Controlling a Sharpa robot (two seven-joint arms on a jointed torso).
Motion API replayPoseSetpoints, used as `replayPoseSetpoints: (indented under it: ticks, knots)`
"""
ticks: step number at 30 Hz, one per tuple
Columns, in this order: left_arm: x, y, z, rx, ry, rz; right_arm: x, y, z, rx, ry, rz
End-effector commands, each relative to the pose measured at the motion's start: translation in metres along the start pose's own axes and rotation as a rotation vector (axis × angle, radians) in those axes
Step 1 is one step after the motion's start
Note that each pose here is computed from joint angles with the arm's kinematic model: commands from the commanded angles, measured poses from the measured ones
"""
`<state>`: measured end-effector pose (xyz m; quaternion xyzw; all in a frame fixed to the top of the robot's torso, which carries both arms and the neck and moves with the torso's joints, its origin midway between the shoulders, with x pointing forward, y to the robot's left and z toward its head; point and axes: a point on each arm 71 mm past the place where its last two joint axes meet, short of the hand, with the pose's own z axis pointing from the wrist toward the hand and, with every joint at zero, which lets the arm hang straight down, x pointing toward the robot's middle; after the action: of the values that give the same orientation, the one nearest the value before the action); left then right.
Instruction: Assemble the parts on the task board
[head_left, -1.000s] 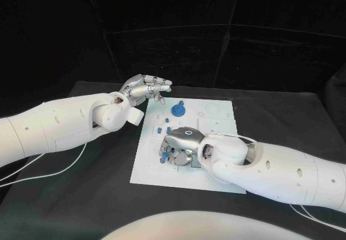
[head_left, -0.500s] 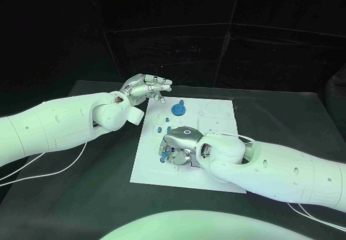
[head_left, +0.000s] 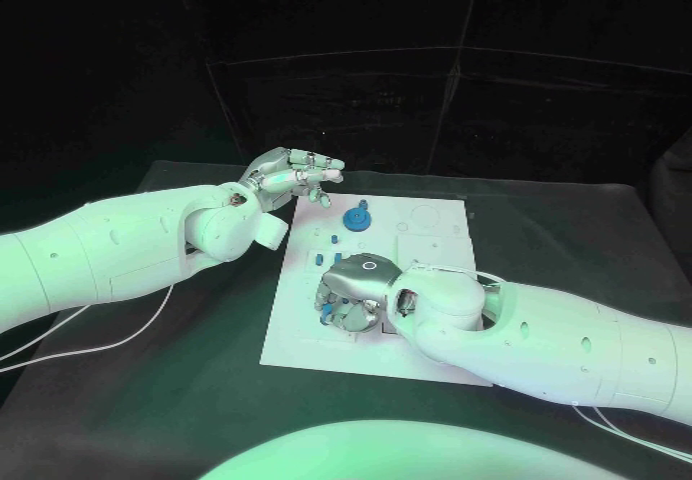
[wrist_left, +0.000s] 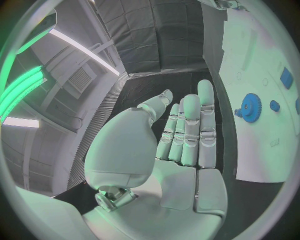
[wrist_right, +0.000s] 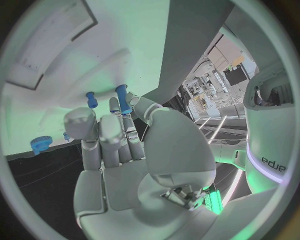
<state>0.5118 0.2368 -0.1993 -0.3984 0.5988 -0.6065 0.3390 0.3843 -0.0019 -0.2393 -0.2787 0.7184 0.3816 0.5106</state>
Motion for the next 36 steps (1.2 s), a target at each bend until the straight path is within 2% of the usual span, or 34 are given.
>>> replayPoseSetpoints:
  ticks: [1, 17, 21, 24, 31, 34, 36]
  knots:
    - [0.0012, -0.0012, 0.0003, 0.002, 0.014, -0.007, -0.002, 0.002, 0.001, -0.019, -0.024, -0.014]
    - [0.0004, -0.001, 0.0001, 0.0, 0.015, -0.007, -0.003, 0.003, -0.001, -0.038, -0.047, 0.01]
    - [0.0007, -0.0009, 0.0004, -0.001, 0.017, -0.008, -0.006, 0.002, -0.003, -0.037, -0.08, 0.019]
    - [0.0008, -0.0008, 0.0004, -0.002, 0.018, -0.009, -0.009, -0.001, -0.007, -0.037, -0.13, 0.026]
    - [-0.0008, -0.0007, 0.0002, -0.002, 0.015, -0.007, -0.018, -0.014, -0.03, -0.049, -0.254, 0.095]
    - [-0.0011, -0.0007, 0.0002, -0.002, 0.014, -0.007, -0.025, -0.027, -0.049, -0.025, -0.305, 0.2]
    - [-0.0013, -0.0007, -0.0001, -0.002, 0.014, -0.007, -0.033, -0.039, -0.064, 0.019, -0.324, 0.276]
